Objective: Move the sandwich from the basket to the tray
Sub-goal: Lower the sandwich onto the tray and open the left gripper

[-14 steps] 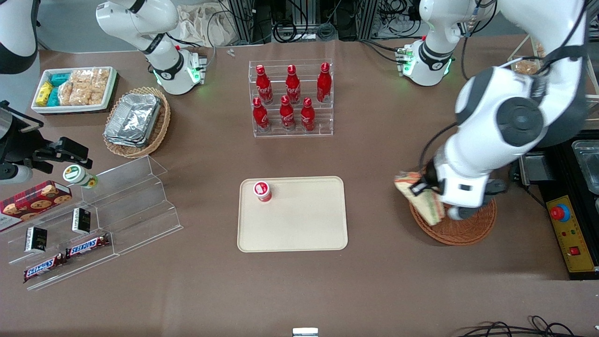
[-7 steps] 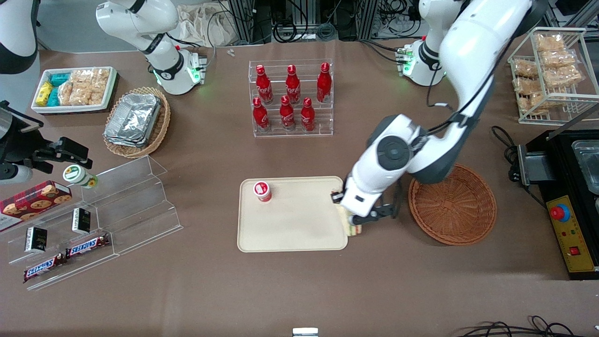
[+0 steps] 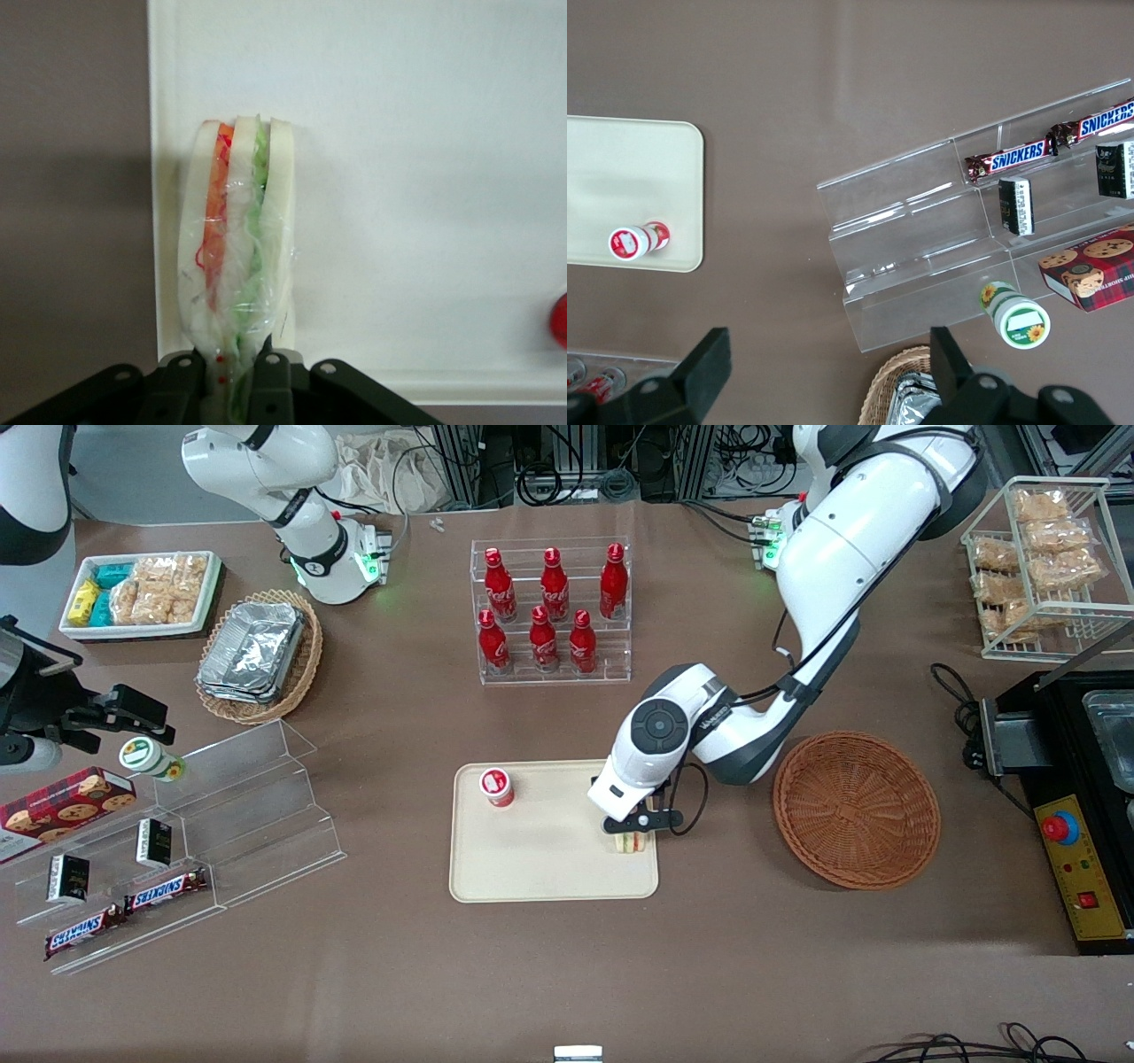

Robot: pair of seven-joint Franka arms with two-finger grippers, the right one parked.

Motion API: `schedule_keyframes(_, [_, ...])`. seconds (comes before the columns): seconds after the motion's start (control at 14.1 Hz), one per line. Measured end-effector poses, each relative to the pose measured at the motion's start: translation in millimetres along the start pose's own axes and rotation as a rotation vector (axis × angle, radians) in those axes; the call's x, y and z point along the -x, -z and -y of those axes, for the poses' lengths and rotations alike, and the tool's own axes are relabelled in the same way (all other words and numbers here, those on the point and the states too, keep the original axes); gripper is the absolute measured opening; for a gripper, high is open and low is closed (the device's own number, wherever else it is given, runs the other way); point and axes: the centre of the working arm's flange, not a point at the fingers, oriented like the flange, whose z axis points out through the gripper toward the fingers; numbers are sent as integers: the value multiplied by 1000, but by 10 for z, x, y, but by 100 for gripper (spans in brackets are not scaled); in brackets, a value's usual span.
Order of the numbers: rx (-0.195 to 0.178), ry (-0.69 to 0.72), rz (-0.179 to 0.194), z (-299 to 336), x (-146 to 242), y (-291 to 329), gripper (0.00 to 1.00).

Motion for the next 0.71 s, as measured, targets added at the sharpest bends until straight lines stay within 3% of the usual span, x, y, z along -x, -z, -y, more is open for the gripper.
schedule_keyframes(0.21, [-8, -38, 6, -6, 28, -12, 19])
schedule_keyframes(0.28, [-9, -39, 7, -5, 30, -12, 24])
schedule_keyframes(0.57, [-31, -34, 19, 29, 14, 23, 64])
schedule_keyframes(0.71, [-25, -25, -8, 41, -64, 235, 81])
